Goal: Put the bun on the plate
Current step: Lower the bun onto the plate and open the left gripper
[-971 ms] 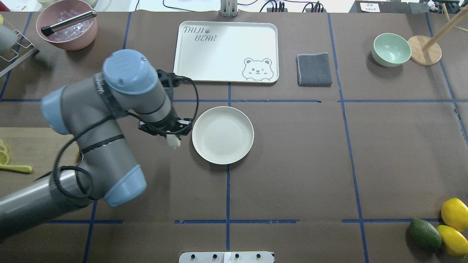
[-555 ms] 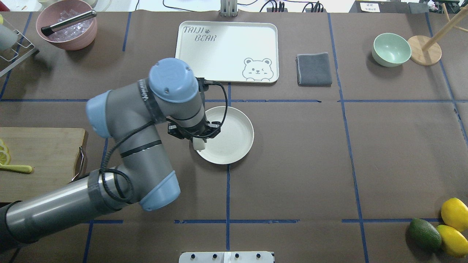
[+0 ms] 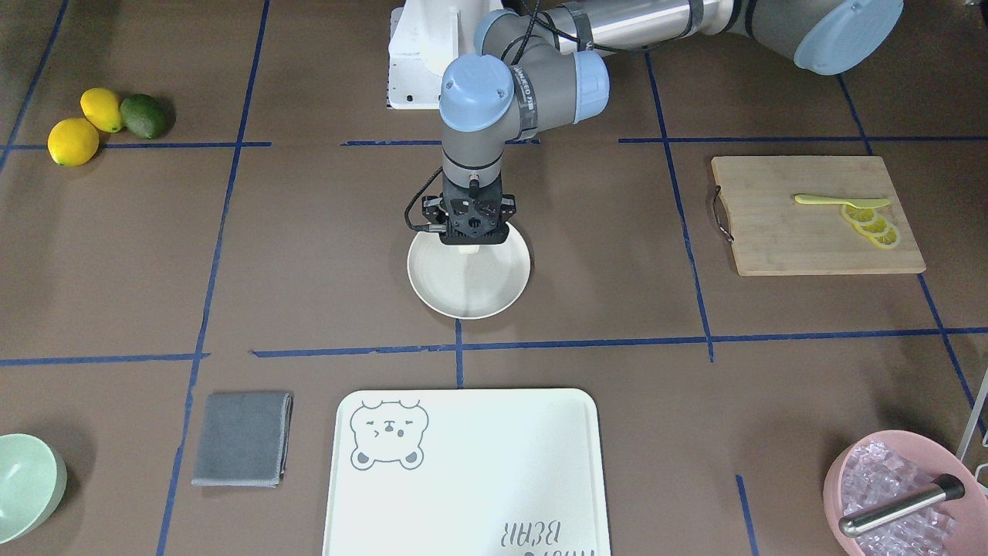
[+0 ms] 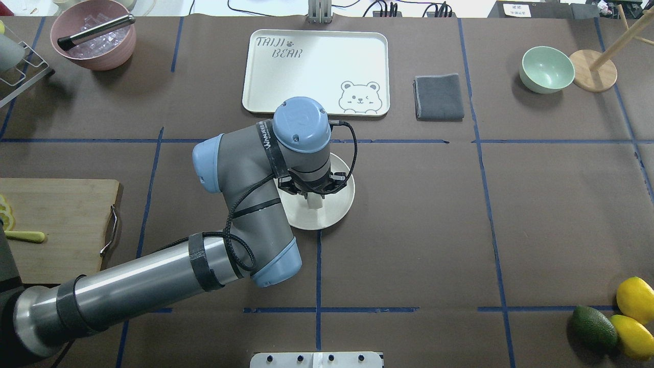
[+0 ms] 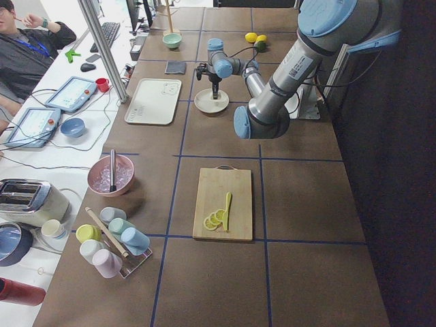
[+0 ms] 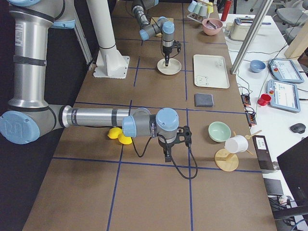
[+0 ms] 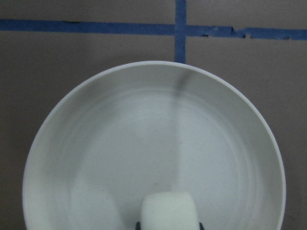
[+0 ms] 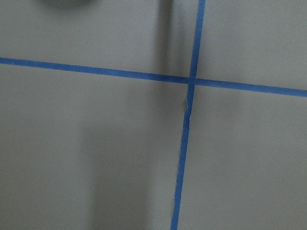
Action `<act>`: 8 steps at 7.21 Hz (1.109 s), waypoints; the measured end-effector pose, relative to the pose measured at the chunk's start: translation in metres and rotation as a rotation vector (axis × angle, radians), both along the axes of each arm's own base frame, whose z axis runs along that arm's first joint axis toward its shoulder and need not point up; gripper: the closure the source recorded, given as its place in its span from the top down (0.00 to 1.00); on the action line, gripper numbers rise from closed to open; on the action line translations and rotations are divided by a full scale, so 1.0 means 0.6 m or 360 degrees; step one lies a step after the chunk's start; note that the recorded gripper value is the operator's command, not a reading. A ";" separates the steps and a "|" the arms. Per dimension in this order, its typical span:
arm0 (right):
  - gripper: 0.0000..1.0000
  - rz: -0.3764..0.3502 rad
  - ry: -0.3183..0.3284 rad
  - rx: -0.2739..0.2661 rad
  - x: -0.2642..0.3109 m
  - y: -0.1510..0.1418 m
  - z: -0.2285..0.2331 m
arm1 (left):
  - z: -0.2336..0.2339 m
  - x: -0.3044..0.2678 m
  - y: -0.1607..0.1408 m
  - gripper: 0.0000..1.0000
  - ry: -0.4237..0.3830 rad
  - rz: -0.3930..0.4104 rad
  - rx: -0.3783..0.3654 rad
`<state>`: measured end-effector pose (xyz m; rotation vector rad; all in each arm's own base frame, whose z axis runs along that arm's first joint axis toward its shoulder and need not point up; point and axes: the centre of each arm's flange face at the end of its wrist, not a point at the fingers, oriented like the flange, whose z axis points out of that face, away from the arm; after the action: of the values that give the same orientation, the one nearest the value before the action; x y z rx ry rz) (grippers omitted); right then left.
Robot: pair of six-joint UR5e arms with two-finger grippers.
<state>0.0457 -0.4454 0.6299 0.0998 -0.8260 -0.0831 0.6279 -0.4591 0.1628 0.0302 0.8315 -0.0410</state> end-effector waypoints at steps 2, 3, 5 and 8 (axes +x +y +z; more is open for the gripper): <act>1.00 0.0000 0.0000 0.0001 0.000 0.000 -0.001 | 0.011 0.012 -0.007 1.00 0.0005 -0.0004 0.0014; 1.00 0.0000 0.0000 0.0002 0.000 0.000 -0.001 | 0.009 0.010 -0.008 1.00 0.0012 -0.0005 0.0020; 1.00 0.0000 0.0000 0.0002 0.000 -0.001 -0.001 | 0.002 -0.039 -0.011 1.00 0.0026 -0.0010 0.0052; 1.00 -0.0003 0.0006 0.0006 0.000 -0.001 0.000 | 0.064 -0.291 -0.028 1.00 -0.0076 0.0157 0.0229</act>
<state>0.0459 -0.4462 0.6300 0.1023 -0.8220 -0.0868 0.4534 -0.4757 0.2014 0.1254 0.7860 0.1122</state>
